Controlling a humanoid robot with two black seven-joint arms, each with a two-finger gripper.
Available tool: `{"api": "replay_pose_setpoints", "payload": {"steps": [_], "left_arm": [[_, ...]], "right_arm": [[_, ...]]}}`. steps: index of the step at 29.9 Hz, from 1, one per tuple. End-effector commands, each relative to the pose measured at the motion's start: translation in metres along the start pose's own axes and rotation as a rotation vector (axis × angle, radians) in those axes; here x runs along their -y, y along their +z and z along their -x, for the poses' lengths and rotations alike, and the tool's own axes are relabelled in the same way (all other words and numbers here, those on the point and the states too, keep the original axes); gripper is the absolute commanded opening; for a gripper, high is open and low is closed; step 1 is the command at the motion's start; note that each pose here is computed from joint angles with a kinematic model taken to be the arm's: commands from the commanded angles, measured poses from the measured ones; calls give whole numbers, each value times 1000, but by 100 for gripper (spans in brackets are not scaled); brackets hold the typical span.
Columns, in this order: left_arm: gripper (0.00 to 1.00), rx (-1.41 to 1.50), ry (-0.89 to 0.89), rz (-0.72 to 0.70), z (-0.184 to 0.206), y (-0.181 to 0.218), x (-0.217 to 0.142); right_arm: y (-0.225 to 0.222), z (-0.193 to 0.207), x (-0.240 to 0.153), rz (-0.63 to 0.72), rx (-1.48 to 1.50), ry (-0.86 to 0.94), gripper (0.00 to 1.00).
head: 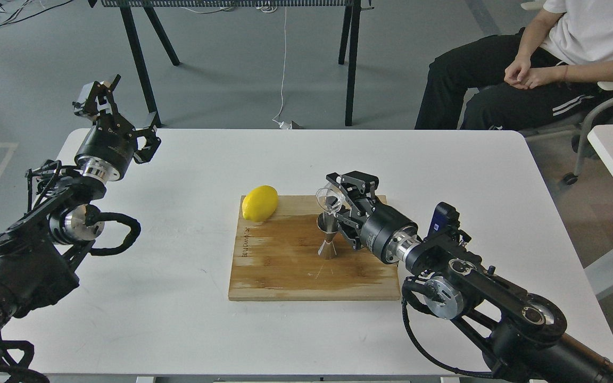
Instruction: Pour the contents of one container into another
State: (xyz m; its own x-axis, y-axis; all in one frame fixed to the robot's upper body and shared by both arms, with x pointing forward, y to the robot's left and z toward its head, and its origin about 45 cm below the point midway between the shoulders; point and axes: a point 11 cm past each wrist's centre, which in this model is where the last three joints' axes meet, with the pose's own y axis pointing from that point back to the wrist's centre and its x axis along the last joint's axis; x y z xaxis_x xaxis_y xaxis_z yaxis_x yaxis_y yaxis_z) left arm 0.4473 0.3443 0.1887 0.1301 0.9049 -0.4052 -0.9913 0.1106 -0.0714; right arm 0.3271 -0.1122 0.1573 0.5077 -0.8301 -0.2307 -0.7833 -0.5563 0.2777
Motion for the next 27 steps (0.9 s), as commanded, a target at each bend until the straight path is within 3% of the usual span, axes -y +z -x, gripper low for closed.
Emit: {"api": "replay_pose_setpoints", "payload": {"steps": [1,27], "left_arm": [[100,0,0,0,0,0,0],[100,2,1,1,-1,1,0]], "right_arm": [[0,0,0,-4,-23,5,26],[4,2,0,-17,-247,29,26]]}}
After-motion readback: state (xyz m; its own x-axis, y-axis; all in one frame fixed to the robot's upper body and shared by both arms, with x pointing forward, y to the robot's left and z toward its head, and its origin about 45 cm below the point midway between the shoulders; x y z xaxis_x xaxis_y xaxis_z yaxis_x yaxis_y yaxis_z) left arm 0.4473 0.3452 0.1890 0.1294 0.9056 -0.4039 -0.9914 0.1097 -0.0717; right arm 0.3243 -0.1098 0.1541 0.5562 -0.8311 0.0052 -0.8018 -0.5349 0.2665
